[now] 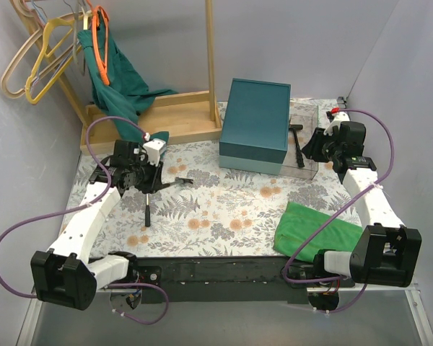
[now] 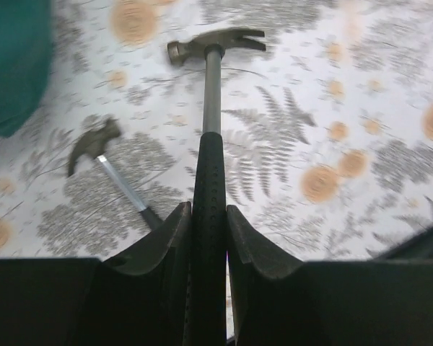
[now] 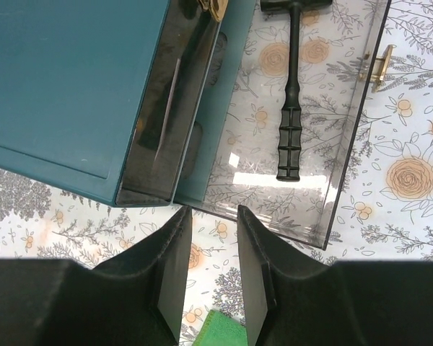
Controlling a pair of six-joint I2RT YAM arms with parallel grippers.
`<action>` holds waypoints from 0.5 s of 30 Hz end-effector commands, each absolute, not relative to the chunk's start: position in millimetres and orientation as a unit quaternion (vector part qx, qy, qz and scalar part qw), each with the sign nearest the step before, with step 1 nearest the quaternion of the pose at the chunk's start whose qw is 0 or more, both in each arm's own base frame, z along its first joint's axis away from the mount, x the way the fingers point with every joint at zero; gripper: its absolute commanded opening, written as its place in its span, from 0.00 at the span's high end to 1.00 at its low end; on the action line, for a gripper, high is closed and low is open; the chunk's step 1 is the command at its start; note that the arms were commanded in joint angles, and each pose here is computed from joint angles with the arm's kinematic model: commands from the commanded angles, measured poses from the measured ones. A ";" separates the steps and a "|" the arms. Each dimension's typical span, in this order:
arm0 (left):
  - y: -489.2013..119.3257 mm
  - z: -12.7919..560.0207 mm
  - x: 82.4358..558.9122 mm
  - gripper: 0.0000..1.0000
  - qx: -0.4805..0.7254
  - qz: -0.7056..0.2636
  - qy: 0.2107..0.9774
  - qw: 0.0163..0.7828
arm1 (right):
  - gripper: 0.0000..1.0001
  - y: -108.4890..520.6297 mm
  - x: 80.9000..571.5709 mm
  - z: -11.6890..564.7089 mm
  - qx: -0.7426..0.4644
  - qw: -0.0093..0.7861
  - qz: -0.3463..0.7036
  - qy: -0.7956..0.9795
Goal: Sort the tools into containers
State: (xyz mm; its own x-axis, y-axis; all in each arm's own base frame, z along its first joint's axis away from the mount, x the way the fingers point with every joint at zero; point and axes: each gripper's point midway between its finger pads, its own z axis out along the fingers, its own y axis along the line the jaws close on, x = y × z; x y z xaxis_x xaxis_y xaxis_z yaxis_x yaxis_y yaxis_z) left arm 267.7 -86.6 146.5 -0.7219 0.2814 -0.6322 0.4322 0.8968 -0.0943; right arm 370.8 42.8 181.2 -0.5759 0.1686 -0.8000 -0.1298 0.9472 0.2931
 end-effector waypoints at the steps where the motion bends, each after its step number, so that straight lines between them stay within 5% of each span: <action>1: -138.7 163.9 226.6 1.00 0.285 -0.245 0.883 0.282 | 0.61 49.4 371.5 199.3 -0.015 0.483 0.176 0.858; 9: -195.8 143.0 188.6 1.00 0.393 -0.335 0.829 0.216 | 0.62 116.8 344.1 212.6 -0.179 0.473 0.309 0.806; 15: -215.1 110.3 180.1 1.00 0.445 -0.314 0.816 0.192 | 0.58 194.8 274.3 192.4 -0.421 0.428 0.352 0.718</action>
State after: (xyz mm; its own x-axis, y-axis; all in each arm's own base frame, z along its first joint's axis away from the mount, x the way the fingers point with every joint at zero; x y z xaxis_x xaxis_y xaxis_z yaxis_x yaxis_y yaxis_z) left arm 186.5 -199.4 120.1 -0.5947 0.5651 -0.5719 0.8006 0.4811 -0.3571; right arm 326.6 143.0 193.5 -0.4956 -0.1173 -0.8606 -0.6644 0.6893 0.2887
